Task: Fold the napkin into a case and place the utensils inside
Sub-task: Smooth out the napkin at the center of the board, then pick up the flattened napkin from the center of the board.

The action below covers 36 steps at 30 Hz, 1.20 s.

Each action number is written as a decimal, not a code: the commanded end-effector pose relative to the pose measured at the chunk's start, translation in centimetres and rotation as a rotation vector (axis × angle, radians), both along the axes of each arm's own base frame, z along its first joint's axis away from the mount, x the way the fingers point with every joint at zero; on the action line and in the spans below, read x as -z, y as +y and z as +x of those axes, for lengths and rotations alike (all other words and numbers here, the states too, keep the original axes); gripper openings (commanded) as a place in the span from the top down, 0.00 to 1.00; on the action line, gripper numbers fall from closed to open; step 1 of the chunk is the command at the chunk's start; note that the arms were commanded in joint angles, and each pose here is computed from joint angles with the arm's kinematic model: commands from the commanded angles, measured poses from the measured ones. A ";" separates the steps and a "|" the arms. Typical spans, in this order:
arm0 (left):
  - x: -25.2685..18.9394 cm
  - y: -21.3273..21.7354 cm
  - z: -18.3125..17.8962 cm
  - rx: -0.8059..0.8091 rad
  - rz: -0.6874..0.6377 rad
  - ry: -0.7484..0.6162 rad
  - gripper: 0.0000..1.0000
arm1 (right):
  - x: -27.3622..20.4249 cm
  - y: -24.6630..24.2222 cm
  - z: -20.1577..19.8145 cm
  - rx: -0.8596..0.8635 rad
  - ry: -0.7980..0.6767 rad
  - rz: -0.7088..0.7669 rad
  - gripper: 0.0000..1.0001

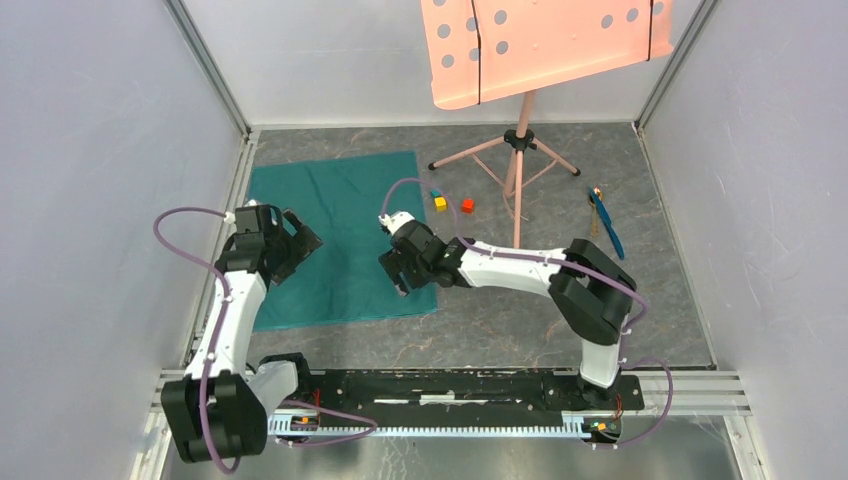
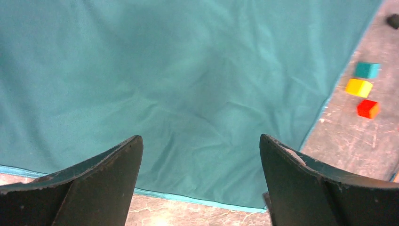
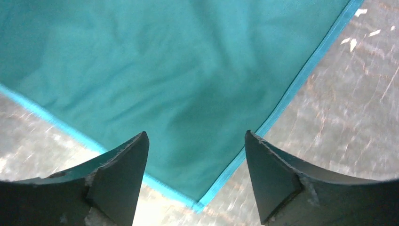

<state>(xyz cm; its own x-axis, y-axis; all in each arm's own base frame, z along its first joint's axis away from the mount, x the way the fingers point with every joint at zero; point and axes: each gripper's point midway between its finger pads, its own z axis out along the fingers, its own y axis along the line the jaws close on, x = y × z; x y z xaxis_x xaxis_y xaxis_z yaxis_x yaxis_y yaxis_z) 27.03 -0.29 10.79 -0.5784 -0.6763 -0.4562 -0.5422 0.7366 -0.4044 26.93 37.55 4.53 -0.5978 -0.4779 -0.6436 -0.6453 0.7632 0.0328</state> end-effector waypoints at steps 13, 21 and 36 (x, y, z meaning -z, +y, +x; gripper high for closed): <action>-7.2 -0.2 -0.1 0.198 0.171 -0.259 0.02 | -1.0 -4.2 -6.2 0.789 0.442 -0.119 0.28; -8.5 -1.1 -0.5 0.231 0.203 -0.314 0.02 | 0.1 -4.9 -7.2 0.905 0.536 -0.195 0.33; -8.9 -2.9 -1.3 0.314 0.263 -0.304 0.01 | 2.1 -3.8 -6.5 0.958 0.547 -0.211 0.45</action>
<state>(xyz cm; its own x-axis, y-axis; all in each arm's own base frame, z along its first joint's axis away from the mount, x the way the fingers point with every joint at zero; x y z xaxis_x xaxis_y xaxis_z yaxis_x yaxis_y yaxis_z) 25.41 -3.78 17.79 -0.5839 -0.3965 -0.7084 -0.2007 0.9160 -0.3472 20.23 33.63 2.40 -0.9637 0.2238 -0.1458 0.2328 0.9714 -0.0475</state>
